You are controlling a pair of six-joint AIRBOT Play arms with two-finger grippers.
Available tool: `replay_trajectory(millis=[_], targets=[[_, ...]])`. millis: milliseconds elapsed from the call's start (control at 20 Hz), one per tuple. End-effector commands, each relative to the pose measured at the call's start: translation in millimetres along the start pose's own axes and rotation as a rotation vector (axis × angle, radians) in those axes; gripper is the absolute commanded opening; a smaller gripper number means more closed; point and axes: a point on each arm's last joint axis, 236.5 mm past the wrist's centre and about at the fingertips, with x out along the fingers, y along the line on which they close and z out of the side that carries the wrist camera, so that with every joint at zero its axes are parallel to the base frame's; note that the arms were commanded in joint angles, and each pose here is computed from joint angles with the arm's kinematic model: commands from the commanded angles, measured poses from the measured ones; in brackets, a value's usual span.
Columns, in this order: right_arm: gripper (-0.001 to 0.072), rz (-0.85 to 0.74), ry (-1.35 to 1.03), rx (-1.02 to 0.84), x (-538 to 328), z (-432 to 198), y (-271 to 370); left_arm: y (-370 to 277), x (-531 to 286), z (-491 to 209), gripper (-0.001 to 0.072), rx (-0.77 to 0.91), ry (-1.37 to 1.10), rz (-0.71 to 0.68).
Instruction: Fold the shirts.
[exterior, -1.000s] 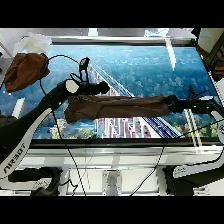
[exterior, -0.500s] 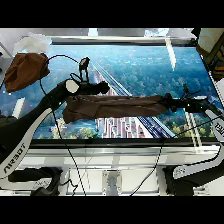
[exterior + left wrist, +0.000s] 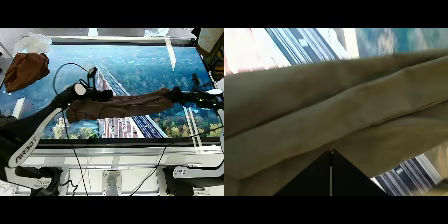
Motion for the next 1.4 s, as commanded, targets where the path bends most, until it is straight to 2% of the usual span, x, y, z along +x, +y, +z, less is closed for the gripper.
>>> replay_trajectory(millis=[0,350,550,750,850,1050,1200,1350], targets=[[0.0029,-0.056,-0.008,-0.019,-40.4,-3.4,-3.9,-14.4,37.2,-29.6,0.0010,0.009,0.081,-0.022],[0.0028,-0.136,-0.113,-0.041,-115.9,-1.3,-9.4,-64.4,100.4,-52.8,0.0010,0.035,0.169,-0.103],[0.0028,-0.136,-0.146,-0.093,-136.6,-5.6,12.9,-92.1,122.2,-54.2,0.0010,0.065,0.186,-0.145],[0.0027,-0.076,-0.244,-0.157,-155.9,1.4,55.3,-97.1,135.1,-70.1,0.0010,0.061,0.248,-0.154],[0.0027,0.010,-0.296,-0.201,-160.8,6.2,89.0,-91.3,137.9,-82.4,0.0010,0.049,0.295,-0.145],[0.0027,0.108,-0.309,-0.308,-134.2,7.8,145.6,-86.7,134.1,-106.1,0.0011,0.048,0.397,-0.143],[0.0027,0.108,-0.320,-0.403,-103.8,6.1,179.7,-100.9,110.5,-84.8,0.0011,0.121,0.415,-0.194],[0.0027,0.065,-0.308,-0.436,-71.4,0.7,195.1,-112.6,58.2,-6.0,0.0011,0.214,0.279,-0.225]])
